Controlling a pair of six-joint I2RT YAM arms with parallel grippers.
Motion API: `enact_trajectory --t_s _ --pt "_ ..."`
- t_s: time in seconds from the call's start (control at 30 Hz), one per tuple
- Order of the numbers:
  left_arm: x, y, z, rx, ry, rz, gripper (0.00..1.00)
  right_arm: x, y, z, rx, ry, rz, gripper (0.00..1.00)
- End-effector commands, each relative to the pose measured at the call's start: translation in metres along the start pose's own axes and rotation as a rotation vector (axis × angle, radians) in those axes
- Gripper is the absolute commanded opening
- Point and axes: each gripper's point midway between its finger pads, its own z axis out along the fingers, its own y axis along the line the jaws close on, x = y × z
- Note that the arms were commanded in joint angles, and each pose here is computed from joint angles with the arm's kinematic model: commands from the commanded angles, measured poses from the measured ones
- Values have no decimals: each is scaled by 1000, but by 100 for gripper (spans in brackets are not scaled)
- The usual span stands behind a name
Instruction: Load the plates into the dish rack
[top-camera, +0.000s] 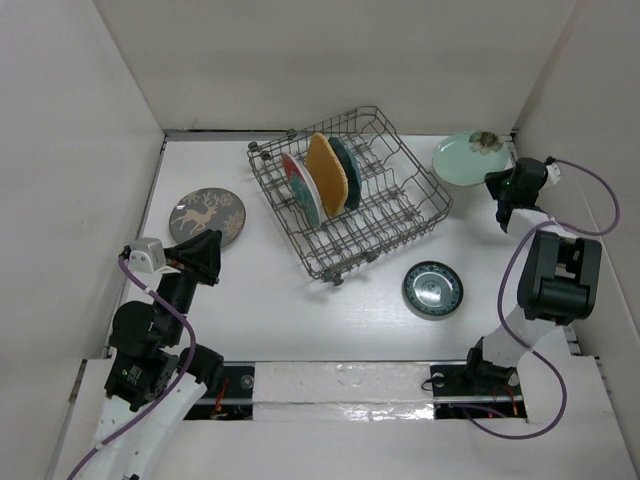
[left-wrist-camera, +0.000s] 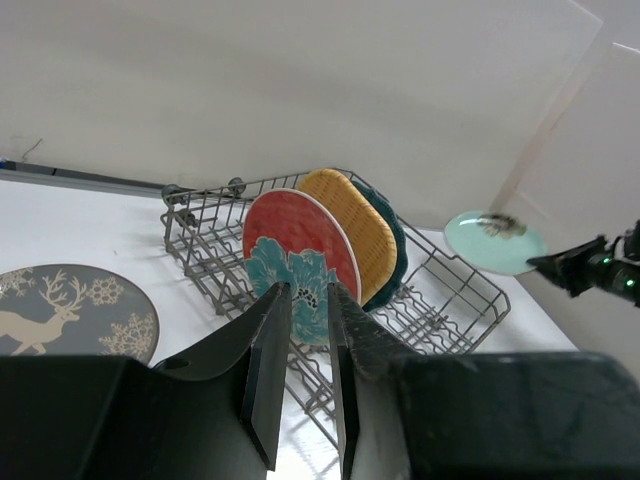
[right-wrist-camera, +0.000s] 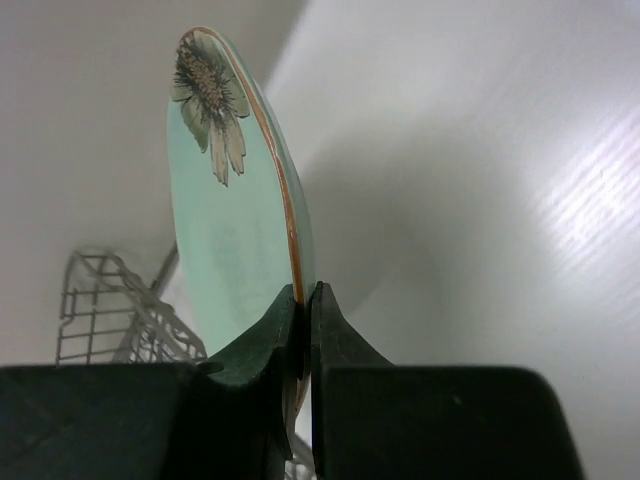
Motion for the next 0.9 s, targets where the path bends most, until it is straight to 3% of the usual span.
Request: enact_trajectory --t_s 0.0,0.2,0.4,0.6,0.87 --pt "-7 -5 3 22 -28 -3 19 -72 103 -52 -221 -291 -114 0" --pt "-7 -5 3 22 -25 -3 19 -76 181 -110 -310 -422 -301 0" --pt "-7 -5 3 20 -28 -3 19 -20 247 -130 -401 -379 -507 0" --pt "-5 -5 4 23 -21 -2 19 43 270 -123 -392 -328 -699 0" --pt "-4 -5 5 19 -15 -1 19 94 285 -113 -368 -317 -864 0"
